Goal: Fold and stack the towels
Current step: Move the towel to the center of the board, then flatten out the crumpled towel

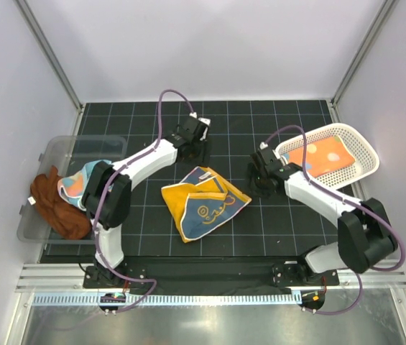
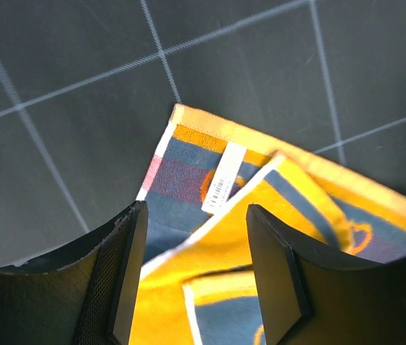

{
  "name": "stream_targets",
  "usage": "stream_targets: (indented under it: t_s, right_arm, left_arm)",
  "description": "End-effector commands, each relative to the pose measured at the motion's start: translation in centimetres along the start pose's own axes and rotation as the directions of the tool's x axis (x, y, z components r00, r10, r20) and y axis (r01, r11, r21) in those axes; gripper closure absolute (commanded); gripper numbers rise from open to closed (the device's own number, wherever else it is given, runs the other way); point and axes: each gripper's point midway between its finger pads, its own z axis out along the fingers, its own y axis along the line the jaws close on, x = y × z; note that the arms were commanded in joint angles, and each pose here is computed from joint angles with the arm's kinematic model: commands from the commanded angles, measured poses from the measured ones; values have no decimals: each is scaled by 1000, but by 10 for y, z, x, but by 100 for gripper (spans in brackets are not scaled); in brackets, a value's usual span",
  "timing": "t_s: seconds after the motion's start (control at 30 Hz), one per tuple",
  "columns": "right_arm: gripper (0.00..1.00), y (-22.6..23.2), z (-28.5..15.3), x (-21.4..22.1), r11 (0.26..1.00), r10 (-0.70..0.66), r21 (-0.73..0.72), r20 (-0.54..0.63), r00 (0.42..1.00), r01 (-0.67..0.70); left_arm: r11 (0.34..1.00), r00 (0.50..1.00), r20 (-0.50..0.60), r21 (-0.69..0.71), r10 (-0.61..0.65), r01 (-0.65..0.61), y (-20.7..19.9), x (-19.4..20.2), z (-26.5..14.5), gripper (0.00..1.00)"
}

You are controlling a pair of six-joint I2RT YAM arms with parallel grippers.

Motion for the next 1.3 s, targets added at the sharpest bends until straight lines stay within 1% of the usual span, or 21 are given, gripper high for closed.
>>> stream_targets:
  t_s: [0.0, 0.07, 0.17, 0.3, 0.37, 0.47, 0.53, 0.6, 0.73, 0.8, 0.87, 0.9, 0.93, 0.97, 1.0, 1.03, 1.1, 1.13, 1.17, 1.23, 1.27]
  right_arm:
    - [44, 7, 0, 8, 989, 136, -64, 21, 990, -135]
    - [44, 6, 0, 14, 979, 189, -76, 15, 982, -188]
    - [41, -3, 5, 27, 967, 248, -72, 12, 969, -246]
    - [41, -2, 8, 22, 945, 312, -124, 72, 947, -302]
    - [42, -7, 9, 22, 937, 339, -117, 94, 936, -328]
    - [44, -8, 13, 19, 929, 359, -145, 129, 925, -340]
    - [47, -7, 14, 13, 921, 377, -168, 155, 913, -351]
    - [47, -3, 18, 10, 919, 376, -190, 164, 912, -345]
    - [47, 5, 23, 10, 905, 402, -212, 140, 905, -370]
    - [48, 6, 25, 9, 897, 417, -224, 141, 898, -381]
    - [50, 5, 26, 9, 896, 421, -219, 145, 895, -386]
    - [55, 2, 27, 8, 897, 424, -212, 156, 892, -389]
    - [58, 2, 26, 7, 897, 422, -215, 160, 892, -386]
    - [62, 0, 27, 8, 900, 417, -209, 165, 894, -382]
    - [69, -3, 28, 8, 905, 412, -197, 174, 895, -378]
    - [81, -3, 27, 8, 907, 406, -197, 179, 896, -372]
    - [91, -10, 31, 8, 921, 381, -172, 204, 902, -350]
    - [99, -15, 34, 10, 928, 367, -154, 206, 907, -340]
    - [99, -19, 36, 12, 940, 335, -135, 212, 918, -312]
    - [99, -22, 38, 3, 947, 317, -135, 240, 918, -292]
    - [99, -25, 40, -1, 956, 287, -129, 254, 923, -262]
  left_arm:
    - [987, 995, -8, 134, 95, -93, 1, -11, 10, 39]
    - [984, 995, -28, 151, 99, -93, 8, -12, 25, 39]
    - [980, 993, -37, 169, 115, -107, 13, -17, 41, 38]
    - [968, 988, -60, 217, 144, -128, 9, -17, 62, 38]
    - [958, 984, -84, 252, 160, -134, 5, -10, 73, 39]
    - [943, 981, -103, 309, 167, -128, -2, -4, 81, 41]
    - [941, 978, -129, 318, 164, -116, -3, 4, 87, 42]
    - [941, 977, -142, 322, 161, -108, -4, 9, 90, 43]
    - [942, 975, -156, 320, 161, -105, -2, 14, 93, 43]
    - [940, 973, -162, 325, 165, -105, -3, 16, 95, 46]
    - [938, 969, -179, 330, 171, -105, -3, 21, 92, 49]
    - [939, 969, -179, 326, 172, -107, -1, 21, 91, 51]
    - [939, 967, -182, 324, 179, -113, 0, 23, 88, 51]
    - [940, 966, -184, 321, 183, -117, 1, 24, 87, 54]
    - [941, 965, -184, 315, 186, -121, 3, 25, 86, 56]
    - [941, 964, -184, 315, 192, -127, 4, 26, 84, 58]
    - [933, 960, -201, 338, 197, -121, 0, 30, 80, 66]
    - [931, 959, -206, 348, 195, -114, -1, 30, 78, 69]
    - [928, 959, -211, 356, 190, -106, -3, 31, 76, 78]
    - [921, 959, -224, 382, 171, -75, -9, 32, 69, 88]
    - [925, 963, -230, 376, 143, -47, -11, 32, 64, 100]
